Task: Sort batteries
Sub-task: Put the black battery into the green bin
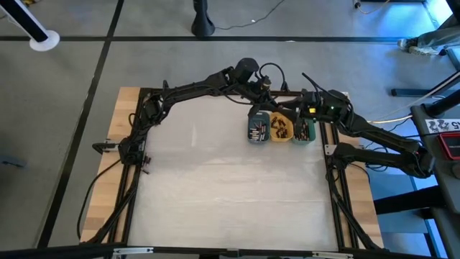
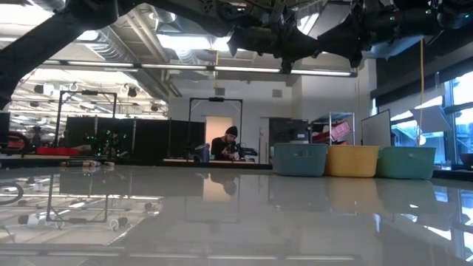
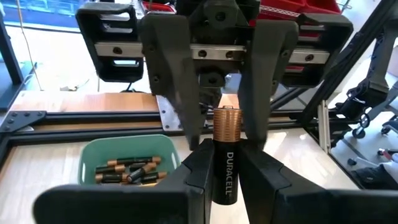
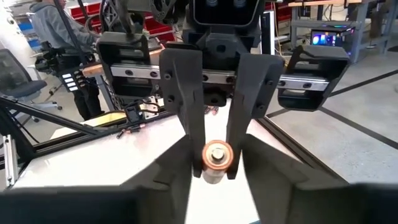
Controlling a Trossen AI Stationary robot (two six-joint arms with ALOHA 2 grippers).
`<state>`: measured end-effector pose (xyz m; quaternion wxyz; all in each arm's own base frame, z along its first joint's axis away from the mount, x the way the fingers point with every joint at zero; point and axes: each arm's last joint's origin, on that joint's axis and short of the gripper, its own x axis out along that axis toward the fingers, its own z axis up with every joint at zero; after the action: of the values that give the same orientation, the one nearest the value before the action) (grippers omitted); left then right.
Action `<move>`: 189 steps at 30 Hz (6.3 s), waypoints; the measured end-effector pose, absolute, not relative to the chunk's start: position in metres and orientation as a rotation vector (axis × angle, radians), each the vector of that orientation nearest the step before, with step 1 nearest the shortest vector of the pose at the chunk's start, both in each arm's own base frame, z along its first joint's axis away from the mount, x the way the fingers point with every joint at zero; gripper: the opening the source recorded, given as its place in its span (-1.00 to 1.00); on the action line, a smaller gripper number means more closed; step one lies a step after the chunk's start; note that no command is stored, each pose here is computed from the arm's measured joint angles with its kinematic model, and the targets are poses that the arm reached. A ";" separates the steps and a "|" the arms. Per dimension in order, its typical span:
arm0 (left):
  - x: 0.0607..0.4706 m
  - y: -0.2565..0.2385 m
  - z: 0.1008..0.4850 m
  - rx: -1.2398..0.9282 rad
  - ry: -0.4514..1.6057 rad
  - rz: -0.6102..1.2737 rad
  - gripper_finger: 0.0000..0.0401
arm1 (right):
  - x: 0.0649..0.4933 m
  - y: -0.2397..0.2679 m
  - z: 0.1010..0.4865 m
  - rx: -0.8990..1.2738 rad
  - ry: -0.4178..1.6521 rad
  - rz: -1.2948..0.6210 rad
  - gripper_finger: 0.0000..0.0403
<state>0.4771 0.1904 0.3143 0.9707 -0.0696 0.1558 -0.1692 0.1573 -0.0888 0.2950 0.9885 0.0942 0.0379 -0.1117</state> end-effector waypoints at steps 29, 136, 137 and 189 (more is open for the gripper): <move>0.424 0.224 0.266 -0.211 0.960 0.067 -0.03 | 0.113 -0.084 0.274 0.327 0.571 -0.705 -0.77; 0.105 0.177 0.156 -0.938 1.389 1.297 -0.35 | 0.159 -0.124 0.241 0.447 0.622 -0.591 -0.14; 0.103 0.178 0.154 -0.940 1.385 1.299 -0.35 | 0.159 -0.124 0.241 0.447 0.622 -0.591 -0.14; 0.228 0.134 0.238 -0.587 0.324 0.143 -0.82 | 0.189 -0.122 0.276 0.425 0.204 -0.180 -0.14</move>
<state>0.2276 0.1340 0.2382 0.9418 -0.2877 0.1589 0.0703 0.1891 -0.1221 0.2759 0.9684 0.2102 0.1008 -0.0889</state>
